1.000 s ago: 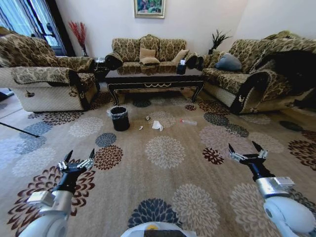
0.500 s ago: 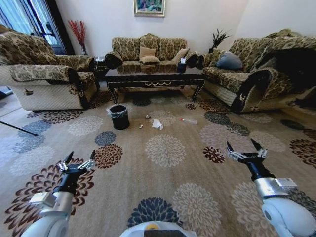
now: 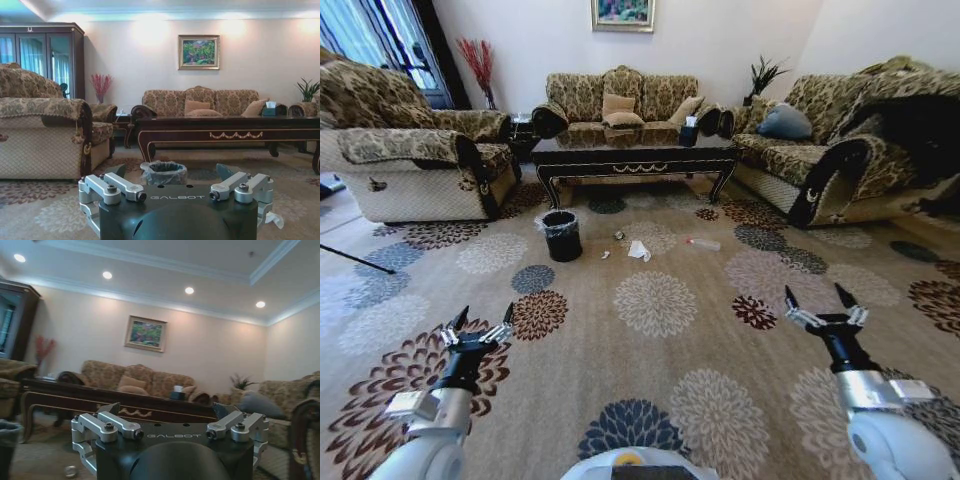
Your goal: Move to the front of the table and pick up the trash from the floor, then place it into the trash bin.
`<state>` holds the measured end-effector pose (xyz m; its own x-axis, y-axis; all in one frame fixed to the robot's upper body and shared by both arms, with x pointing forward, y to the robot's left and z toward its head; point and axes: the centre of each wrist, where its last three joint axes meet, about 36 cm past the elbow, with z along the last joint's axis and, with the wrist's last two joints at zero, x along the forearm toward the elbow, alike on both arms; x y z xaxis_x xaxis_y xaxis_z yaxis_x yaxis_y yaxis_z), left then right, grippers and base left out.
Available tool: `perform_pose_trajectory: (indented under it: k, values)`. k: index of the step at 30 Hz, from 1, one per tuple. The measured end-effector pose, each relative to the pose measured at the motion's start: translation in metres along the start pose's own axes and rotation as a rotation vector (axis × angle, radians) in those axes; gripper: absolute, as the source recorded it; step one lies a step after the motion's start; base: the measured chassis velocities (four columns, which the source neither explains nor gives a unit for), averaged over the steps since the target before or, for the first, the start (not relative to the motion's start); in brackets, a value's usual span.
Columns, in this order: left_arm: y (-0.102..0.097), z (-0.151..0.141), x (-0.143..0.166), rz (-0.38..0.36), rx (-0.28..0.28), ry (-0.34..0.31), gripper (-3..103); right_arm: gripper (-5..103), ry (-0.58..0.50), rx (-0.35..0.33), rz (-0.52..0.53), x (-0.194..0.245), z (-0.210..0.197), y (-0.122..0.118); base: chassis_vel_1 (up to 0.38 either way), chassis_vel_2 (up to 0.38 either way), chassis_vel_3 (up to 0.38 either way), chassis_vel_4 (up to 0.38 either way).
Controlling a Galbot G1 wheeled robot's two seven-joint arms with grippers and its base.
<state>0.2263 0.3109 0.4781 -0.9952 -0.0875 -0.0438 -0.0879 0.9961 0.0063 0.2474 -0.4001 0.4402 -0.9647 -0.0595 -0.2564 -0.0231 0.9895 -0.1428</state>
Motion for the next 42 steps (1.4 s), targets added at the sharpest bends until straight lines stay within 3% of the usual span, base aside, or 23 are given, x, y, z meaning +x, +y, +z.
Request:
perform_pose_trajectory:
  k: [6, 10, 19, 22, 28, 31, 36, 42]
  values:
    - [-0.008, 0.004, 0.001, 0.016, 0.032, 0.019, 100, 100, -0.002, -0.032, -0.033, 0.012, 0.035, 0.006, 0.000, 0.000, 0.000, 0.000]
    - [-0.008, 0.003, -0.003, 0.037, 0.006, 0.013, 100, 100, 0.018, -0.061, -0.004, 0.017, 0.055, 0.012, -0.008, 0.006, 0.017, -0.014]
    - [-0.007, -0.004, -0.021, 0.070, -0.015, -0.030, 100, 100, 0.022, -0.054, 0.064, 0.031, 0.064, 0.016, -0.123, 0.147, 0.145, -0.138]
    - [-0.009, -0.001, -0.024, 0.093, -0.046, -0.027, 100, 100, 0.021, -0.060, 0.093, 0.036, 0.070, 0.021, -0.267, 0.240, 0.234, -0.236]
    - [-0.027, 0.005, 0.005, 0.037, -0.005, 0.017, 100, 100, -0.021, -0.095, 0.094, 0.023, 0.073, 0.033, -0.298, 0.289, 0.322, -0.291]
    - [-0.032, 0.015, 0.021, 0.023, -0.033, 0.019, 100, 100, -0.050, -0.097, 0.082, 0.015, 0.073, 0.035, -0.314, 0.325, 0.340, -0.292]
    - [-0.032, 0.023, 0.029, -0.044, -0.025, 0.037, 100, 100, -0.053, -0.116, 0.085, 0.011, 0.078, 0.042, -0.360, 0.335, 0.357, -0.338]
    - [-0.033, 0.022, 0.029, -0.055, -0.003, 0.028, 100, 100, -0.040, -0.116, 0.091, 0.012, 0.082, 0.044, -0.346, 0.359, 0.358, -0.378]
